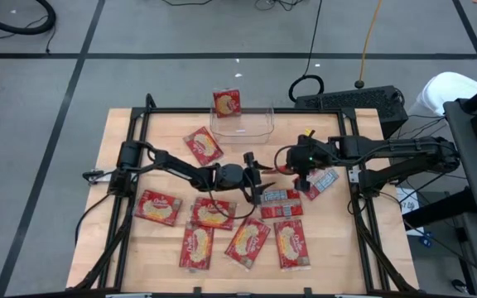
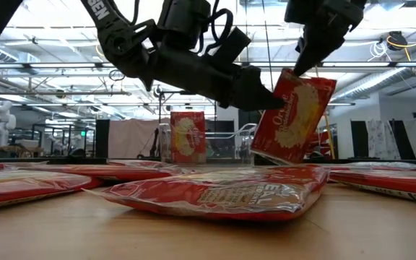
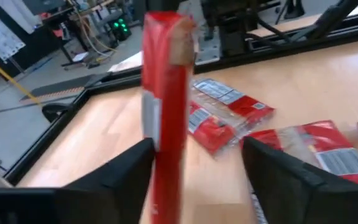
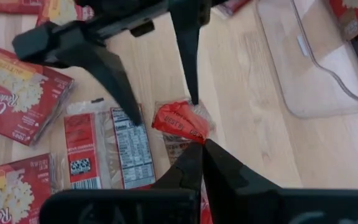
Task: Sort popcorn bags into baskets
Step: Put the red popcorn bag into the transparent bin
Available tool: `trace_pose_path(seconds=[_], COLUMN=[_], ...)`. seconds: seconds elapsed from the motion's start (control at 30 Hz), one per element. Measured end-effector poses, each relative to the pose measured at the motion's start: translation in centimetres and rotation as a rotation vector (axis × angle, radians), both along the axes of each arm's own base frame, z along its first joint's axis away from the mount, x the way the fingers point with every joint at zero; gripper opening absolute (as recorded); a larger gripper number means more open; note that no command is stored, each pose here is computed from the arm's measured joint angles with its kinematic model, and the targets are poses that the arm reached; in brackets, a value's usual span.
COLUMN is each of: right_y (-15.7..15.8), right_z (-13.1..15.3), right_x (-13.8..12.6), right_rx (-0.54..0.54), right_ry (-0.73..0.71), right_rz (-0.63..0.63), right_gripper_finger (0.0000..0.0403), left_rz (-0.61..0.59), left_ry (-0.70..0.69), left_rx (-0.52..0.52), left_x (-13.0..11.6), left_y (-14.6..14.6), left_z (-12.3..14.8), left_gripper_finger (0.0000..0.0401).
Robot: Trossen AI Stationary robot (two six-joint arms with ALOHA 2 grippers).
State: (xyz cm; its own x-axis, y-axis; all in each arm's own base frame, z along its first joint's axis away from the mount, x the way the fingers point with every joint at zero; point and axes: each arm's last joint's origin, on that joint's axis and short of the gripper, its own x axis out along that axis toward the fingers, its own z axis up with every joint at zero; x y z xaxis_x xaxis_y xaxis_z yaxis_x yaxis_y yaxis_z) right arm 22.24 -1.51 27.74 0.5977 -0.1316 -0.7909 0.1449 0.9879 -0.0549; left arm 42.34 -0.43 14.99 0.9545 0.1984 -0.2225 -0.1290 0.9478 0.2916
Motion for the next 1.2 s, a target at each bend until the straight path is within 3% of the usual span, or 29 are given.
trace_pose_path(seconds=[0.47, 0.67, 0.8, 0.97, 1.2], right_y=[0.0, 0.0, 0.1, 0.5, 1.8], right_z=[0.3, 0.5, 1.0, 1.3, -0.5], right_x=[0.3, 0.1, -0.3, -0.4, 2.1], right_rx=[-0.034, -0.023, -0.019, -0.093, -0.145], right_ry=[-0.034, -0.051, -0.08, -0.093, -0.238], right_rz=[0.038, 0.01, -0.006, -0.043, 0.01], right_gripper_finger=[0.0, 0.0024, 0.0076, 0.0144, 0.0218], left_rz=[-0.054, -0.049, -0.032, 0.014, 0.048], left_ry=[0.007, 0.065, 0.142, 0.292, 0.44], left_rx=[-0.045, -0.067, -0.099, -0.151, -0.191], left_x=[0.0, -0.5, -1.7, -4.4, -7.1], left_y=[0.7, 0.6, 0.9, 1.8, 1.9], left_z=[-0.1, 0.7, 2.8, 5.8, 7.5], left_gripper_finger=[0.0017, 0.0036, 0.0025, 0.0016, 0.0029])
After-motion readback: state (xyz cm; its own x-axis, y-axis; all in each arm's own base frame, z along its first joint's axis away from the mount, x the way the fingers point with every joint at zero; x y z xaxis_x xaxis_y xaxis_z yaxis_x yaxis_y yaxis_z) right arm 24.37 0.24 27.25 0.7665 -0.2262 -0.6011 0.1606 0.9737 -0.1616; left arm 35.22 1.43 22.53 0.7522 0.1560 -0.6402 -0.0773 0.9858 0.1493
